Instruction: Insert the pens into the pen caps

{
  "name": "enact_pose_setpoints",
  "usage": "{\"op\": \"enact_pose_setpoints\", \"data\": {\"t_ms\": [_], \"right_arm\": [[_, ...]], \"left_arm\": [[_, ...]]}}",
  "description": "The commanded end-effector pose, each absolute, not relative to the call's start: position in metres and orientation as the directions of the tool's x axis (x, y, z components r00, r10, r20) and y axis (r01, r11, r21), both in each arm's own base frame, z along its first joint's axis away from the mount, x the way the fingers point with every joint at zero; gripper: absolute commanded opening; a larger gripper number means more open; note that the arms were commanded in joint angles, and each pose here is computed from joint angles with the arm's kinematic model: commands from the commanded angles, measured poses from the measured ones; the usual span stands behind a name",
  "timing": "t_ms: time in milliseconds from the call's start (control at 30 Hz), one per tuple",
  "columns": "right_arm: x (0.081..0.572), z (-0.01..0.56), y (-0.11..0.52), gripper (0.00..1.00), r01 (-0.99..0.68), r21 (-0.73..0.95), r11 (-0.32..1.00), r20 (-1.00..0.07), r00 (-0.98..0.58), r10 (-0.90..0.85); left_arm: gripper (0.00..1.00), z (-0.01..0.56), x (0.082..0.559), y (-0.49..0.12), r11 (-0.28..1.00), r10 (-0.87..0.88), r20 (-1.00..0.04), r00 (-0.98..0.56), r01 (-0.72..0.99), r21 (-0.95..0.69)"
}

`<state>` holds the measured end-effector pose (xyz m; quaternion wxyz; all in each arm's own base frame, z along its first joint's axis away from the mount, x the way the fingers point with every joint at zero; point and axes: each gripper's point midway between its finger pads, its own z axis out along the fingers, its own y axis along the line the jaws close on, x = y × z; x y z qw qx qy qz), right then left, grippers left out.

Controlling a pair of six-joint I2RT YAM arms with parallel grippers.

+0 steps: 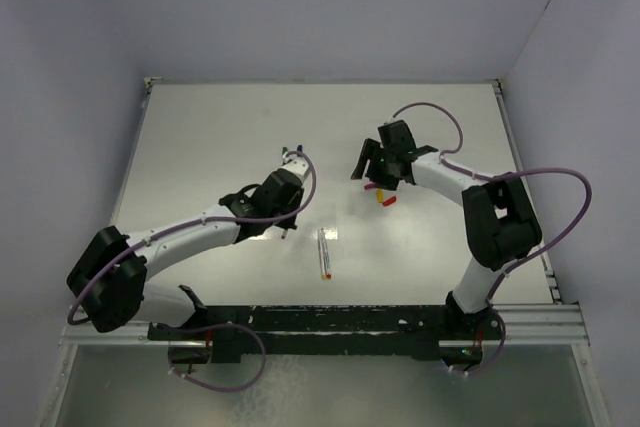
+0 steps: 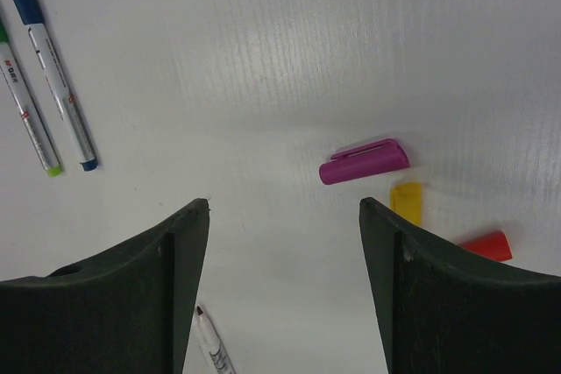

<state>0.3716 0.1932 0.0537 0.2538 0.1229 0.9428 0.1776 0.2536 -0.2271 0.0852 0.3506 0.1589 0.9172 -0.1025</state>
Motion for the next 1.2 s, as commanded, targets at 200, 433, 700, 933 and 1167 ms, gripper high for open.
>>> {"op": "enact_pose_setpoints", "data": {"t_ms": [200, 433, 700, 933, 1167], "right_arm": [[0.383, 0.060, 0.206, 0.71, 0.143, 0.441, 0.886, -0.423, -0.837, 0.346], [0.378, 0.054, 0.202, 0.71, 0.171, 0.425, 0.889, -0.402, -0.844, 0.355], [0.373, 0.045, 0.190, 0.71, 0.219, 0.368, 0.904, -0.394, -0.844, 0.365], [0.371, 0.039, 0.184, 0.71, 0.239, 0.325, 0.915, -0.385, -0.850, 0.359], [0.366, 0.030, 0.186, 0.71, 0.242, 0.312, 0.919, -0.345, -0.872, 0.347]], "left_arm": [[0.00, 0.103, 0.263, -0.244, 0.892, 0.213, -0.721, -0.659, 0.432, -0.132], [0.00, 0.101, 0.267, -0.240, 0.892, 0.187, -0.715, -0.674, 0.422, -0.165], [0.00, 0.101, 0.273, -0.239, 0.887, 0.171, -0.712, -0.681, 0.421, -0.190], [0.00, 0.100, 0.276, -0.242, 0.879, 0.173, -0.710, -0.683, 0.432, -0.201], [0.00, 0.100, 0.278, -0.244, 0.875, 0.182, -0.706, -0.684, 0.441, -0.201]]}}
